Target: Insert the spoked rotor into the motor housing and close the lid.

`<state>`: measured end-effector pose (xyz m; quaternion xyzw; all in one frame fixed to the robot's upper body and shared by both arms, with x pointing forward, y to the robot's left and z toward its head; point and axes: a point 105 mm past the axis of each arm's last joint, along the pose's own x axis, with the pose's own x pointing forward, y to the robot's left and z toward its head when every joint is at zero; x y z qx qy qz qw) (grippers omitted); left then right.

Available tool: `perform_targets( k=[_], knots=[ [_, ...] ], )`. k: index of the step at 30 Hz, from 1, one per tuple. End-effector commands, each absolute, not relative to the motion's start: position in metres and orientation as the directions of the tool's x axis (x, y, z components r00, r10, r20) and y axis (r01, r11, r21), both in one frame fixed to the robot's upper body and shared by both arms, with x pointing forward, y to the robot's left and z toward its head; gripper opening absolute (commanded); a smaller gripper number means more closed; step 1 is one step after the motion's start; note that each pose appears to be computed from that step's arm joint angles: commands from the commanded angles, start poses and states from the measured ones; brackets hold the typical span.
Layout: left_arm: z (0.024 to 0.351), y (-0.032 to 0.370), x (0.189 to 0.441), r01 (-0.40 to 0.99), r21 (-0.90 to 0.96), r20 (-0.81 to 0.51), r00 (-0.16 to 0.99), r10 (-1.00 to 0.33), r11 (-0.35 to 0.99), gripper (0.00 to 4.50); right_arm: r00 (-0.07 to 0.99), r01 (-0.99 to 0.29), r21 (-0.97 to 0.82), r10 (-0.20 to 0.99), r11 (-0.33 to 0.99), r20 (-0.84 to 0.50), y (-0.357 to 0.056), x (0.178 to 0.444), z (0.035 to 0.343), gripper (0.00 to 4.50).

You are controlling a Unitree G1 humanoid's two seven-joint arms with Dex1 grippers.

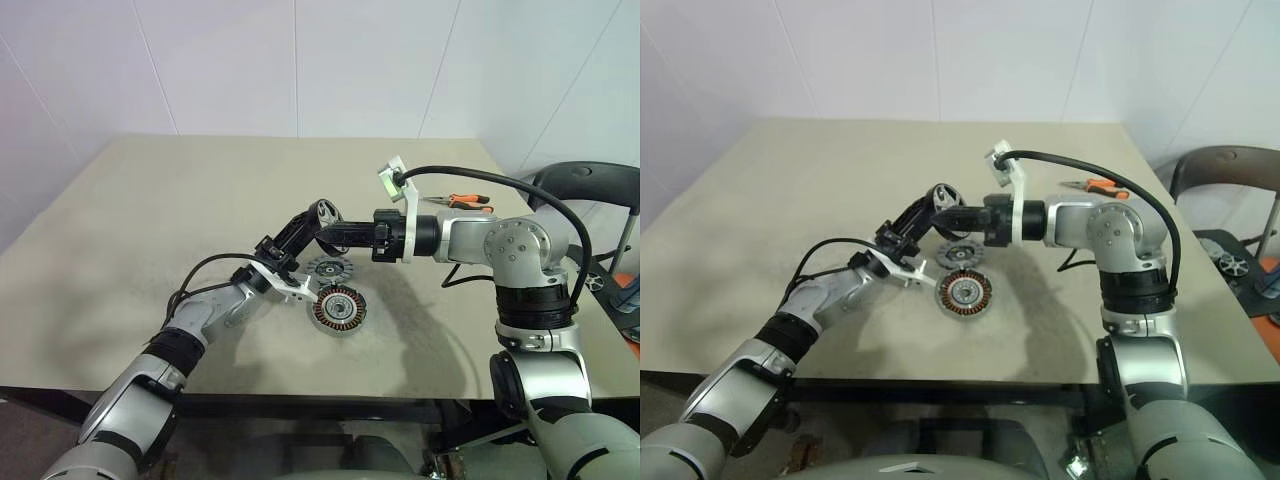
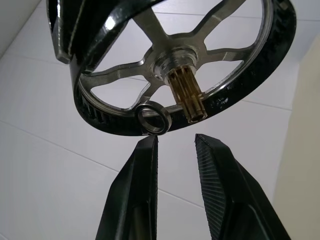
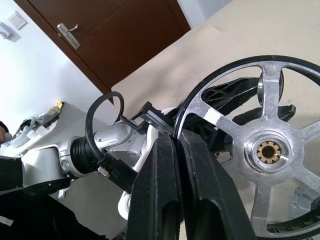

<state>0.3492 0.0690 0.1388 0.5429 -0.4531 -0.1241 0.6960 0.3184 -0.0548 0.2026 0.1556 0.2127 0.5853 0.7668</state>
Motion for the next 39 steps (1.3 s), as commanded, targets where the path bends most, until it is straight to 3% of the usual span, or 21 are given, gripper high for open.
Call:
perform_targets(
  k=[1, 25, 30, 39],
  knots=[
    [0.1576, 0.0664, 0.3486, -0.358, 0.834, 0.551, 0.518, -0.654, 0.42, 1.25, 0.202, -0.87, 0.437, 0.973, 0.229, -0.109, -0.0499, 0.3155, 0.2199, 0.0],
    [0.1526, 0.0638, 0.3457, -0.34, 0.838, 0.546, 0.516, -0.66, 0.427, 1.25, 0.199, -0.878, 0.416, 0.971, 0.237, -0.134, -0.0477, 0.315, 0.2157, 0.0],
    [0.1543, 0.0637, 0.3464, -0.336, 0.835, 0.55, 0.519, -0.654, 0.435, 0.04, 0.203, -0.876, 0.42, 0.971, 0.239, -0.13, -0.0481, 0.3159, 0.2163, 0.0],
    [0.156, 0.065, 0.3475, -0.344, 0.835, 0.55, 0.524, -0.65, 0.429, 0.04, 0.206, -0.875, 0.419, 0.97, 0.241, -0.129, -0.0479, 0.3166, 0.2162, 0.0]
  ],
)
